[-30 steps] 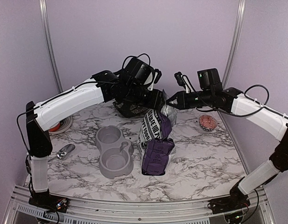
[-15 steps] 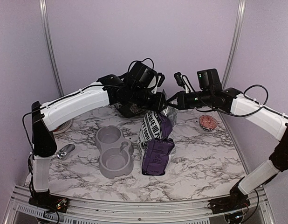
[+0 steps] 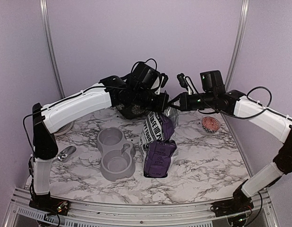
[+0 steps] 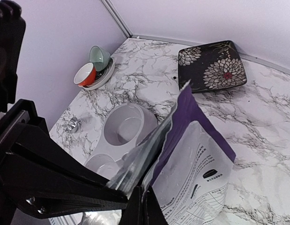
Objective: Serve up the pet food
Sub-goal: Open the pet food bag at the center of the board.
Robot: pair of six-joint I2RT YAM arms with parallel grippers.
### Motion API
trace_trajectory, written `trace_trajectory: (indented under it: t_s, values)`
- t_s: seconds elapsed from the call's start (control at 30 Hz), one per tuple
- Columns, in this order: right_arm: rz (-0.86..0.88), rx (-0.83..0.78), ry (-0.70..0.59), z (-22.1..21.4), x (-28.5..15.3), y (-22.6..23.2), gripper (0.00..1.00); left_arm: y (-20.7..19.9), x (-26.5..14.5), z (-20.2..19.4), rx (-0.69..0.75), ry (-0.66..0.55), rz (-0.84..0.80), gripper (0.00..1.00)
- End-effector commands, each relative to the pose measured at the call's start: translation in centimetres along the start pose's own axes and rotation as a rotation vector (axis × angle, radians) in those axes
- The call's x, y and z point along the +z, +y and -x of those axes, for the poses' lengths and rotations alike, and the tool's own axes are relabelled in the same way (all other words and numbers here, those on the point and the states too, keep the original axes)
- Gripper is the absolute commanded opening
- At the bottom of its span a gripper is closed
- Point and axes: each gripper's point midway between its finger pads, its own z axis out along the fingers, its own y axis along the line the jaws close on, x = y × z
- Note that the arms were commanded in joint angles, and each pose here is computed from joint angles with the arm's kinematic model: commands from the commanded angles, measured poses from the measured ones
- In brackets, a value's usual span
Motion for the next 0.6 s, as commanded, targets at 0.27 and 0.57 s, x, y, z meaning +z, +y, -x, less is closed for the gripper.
trace_trajectory:
  t_s: [0.27, 0.57]
  values:
    - [-0.245, -0.051, -0.129, 4.7, -5.6, -4.1, 0.0, 6.3, -5.8, 2.8, 0.031, -0.041, 0.201, 0.0]
    - [-0.174, -0.058, -0.145, 5.8, -5.6, -2.6, 0.0, 6.7, -5.8, 2.7, 0.05, -0.022, 0.22, 0.0]
